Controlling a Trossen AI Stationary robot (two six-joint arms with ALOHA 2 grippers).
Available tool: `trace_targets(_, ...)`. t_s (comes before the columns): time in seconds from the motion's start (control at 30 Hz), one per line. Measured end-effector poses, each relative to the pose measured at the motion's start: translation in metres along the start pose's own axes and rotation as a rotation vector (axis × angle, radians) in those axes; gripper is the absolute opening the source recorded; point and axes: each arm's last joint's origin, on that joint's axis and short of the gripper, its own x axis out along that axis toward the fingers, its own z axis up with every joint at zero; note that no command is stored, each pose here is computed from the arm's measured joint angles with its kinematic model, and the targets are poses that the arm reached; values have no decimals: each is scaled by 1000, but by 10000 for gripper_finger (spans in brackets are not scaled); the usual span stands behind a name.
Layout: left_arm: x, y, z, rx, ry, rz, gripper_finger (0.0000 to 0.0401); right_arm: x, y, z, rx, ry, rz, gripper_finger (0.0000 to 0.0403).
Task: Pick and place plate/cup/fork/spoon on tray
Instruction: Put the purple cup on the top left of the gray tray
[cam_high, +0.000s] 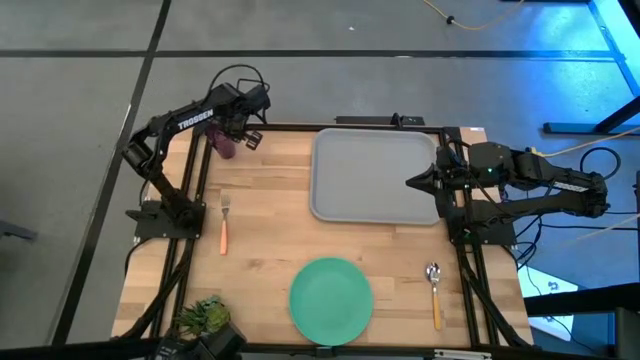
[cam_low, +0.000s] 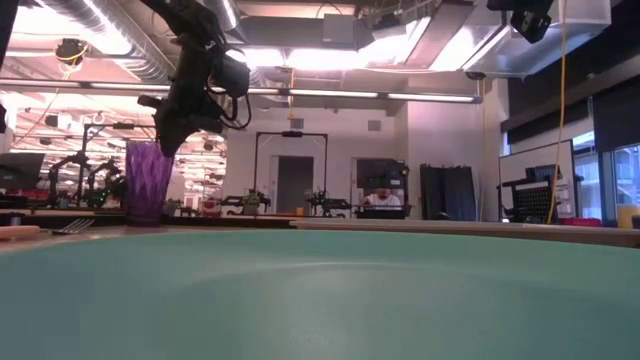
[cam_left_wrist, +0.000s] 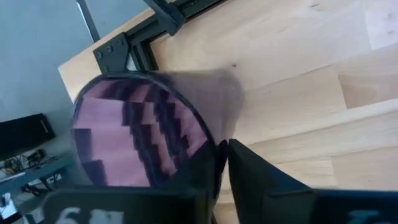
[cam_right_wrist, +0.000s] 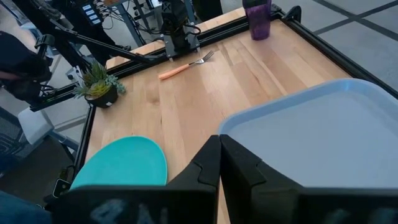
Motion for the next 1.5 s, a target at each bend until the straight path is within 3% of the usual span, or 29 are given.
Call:
trace_targets(0.2,-1,0,0,37,-1,-4,6,0,0,0,0,0,0,13)
trace_targets(0.37,-17,-2,5,89,-22,-100,4,0,0,0,0,0,0,13)
trace_targets(0.67,-99,-14,3,319,-203,-262,2,0,0,0,0,0,0,13)
trace_targets(0.87,-157,-27,-11,393,-381,-345,2,0,0,0,22,-1,1,13)
trace_targets(1.03,-186,-56,-12,464,-473,-400,2,0,0,0,27,-2,0,13)
trace_targets(1.23,-199,-102,3,620,-544,-424,2,0,0,0,30,-2,0,13)
trace_targets(1.37,-190,-137,14,736,-560,-468,2,0,0,0,30,-2,0,13)
trace_targets(1.5,-168,-162,19,819,-481,-461,2,0,0,0,29,-2,0,13)
